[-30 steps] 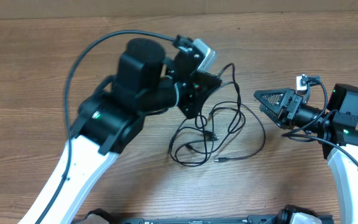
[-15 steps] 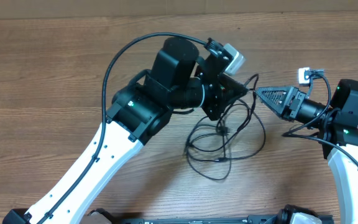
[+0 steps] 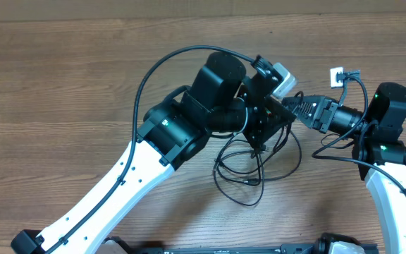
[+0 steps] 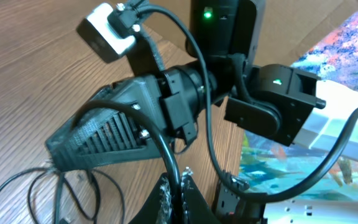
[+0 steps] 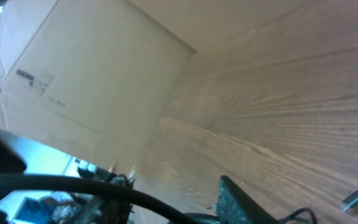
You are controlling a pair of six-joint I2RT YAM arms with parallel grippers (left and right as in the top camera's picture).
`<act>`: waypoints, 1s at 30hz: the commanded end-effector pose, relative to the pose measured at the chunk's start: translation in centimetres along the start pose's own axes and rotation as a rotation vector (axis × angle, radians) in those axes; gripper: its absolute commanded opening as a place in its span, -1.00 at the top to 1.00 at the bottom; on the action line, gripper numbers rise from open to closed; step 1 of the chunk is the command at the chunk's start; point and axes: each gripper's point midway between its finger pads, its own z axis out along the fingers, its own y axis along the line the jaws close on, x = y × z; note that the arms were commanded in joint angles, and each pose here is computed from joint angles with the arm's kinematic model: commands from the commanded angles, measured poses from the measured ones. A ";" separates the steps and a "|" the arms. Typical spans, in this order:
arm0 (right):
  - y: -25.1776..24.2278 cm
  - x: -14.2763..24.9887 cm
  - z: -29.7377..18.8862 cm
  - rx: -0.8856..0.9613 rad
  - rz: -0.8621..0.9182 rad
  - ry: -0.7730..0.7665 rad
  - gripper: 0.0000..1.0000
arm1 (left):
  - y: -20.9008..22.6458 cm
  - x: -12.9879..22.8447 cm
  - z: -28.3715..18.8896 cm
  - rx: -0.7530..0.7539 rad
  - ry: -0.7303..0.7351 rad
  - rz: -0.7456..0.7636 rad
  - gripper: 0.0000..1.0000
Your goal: Untangle cables
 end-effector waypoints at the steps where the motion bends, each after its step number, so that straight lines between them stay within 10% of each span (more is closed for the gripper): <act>1: -0.1 -0.5 0.0 0.022 -0.019 -0.017 0.28 | -1.2 -0.6 0.0 0.034 -0.011 -0.010 0.91; 16: -8.1 0.6 -1.9 0.453 0.201 -0.104 0.29 | -10.4 -5.2 -3.8 0.486 -0.152 0.120 0.92; 30: -12.5 2.7 -4.4 0.723 0.313 -0.106 0.28 | -13.8 -9.2 -13.0 0.469 -0.390 0.316 0.92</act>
